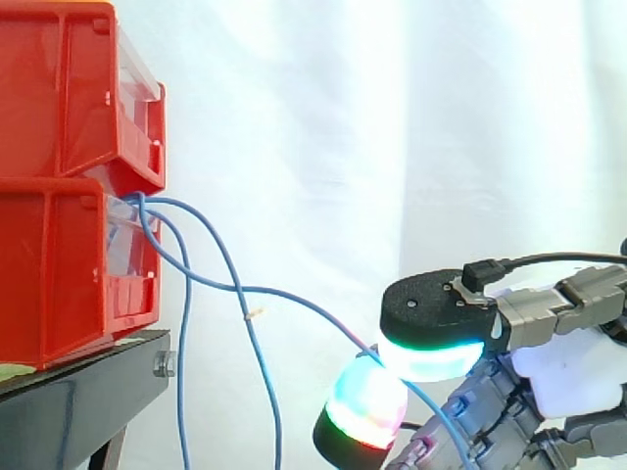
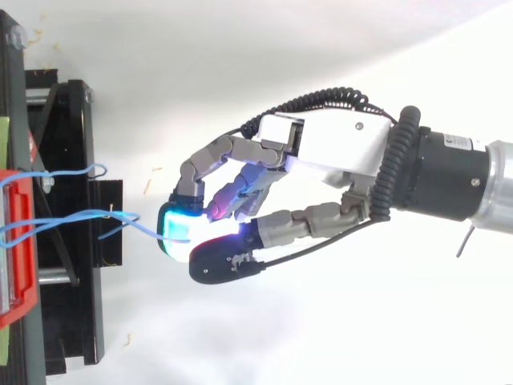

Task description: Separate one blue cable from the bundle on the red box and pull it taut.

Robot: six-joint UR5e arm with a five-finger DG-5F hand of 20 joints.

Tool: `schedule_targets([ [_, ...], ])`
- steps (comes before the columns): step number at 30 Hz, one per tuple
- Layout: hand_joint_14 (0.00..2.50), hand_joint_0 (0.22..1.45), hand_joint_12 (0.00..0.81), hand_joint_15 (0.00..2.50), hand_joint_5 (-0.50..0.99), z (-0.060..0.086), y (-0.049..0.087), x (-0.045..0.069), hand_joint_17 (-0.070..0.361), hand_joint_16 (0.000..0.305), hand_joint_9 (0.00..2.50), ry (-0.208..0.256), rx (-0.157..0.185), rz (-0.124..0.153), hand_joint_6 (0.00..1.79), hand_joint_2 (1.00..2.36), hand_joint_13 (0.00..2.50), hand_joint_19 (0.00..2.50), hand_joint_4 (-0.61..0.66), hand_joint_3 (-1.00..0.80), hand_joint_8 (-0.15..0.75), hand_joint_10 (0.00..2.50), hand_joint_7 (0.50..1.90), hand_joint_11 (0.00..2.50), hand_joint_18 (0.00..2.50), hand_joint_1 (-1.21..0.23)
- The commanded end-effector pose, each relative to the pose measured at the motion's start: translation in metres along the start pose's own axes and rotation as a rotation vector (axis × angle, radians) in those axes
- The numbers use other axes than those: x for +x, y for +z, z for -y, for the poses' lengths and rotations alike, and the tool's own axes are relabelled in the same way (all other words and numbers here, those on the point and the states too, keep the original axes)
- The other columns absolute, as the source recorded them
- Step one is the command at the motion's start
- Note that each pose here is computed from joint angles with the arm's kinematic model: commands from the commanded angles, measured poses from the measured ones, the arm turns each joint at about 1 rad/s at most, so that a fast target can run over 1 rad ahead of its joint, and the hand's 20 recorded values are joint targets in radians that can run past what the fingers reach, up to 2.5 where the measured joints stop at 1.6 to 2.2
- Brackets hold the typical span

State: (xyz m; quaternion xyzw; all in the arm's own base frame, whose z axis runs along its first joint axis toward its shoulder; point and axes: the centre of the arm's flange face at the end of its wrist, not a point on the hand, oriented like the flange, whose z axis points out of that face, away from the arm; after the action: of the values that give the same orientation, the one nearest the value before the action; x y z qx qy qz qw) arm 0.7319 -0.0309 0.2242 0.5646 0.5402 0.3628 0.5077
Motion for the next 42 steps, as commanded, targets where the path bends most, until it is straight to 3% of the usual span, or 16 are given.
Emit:
schedule_targets([
  [1,0.01,0.58,0.459,0.37,0.00,-0.0002,-0.0001,0.0006,0.157,0.070,0.92,0.000,0.000,-0.001,0.87,1.09,0.86,0.51,-0.02,-0.11,0.315,0.00,0.91,0.03,0.86,-0.78],
  [42,0.01,0.59,0.459,0.37,0.00,0.0001,-0.0010,0.0050,0.155,0.069,0.92,-0.002,0.000,-0.007,0.87,1.04,0.85,0.49,-0.03,-0.11,0.316,0.00,0.90,0.04,0.84,-0.78],
])
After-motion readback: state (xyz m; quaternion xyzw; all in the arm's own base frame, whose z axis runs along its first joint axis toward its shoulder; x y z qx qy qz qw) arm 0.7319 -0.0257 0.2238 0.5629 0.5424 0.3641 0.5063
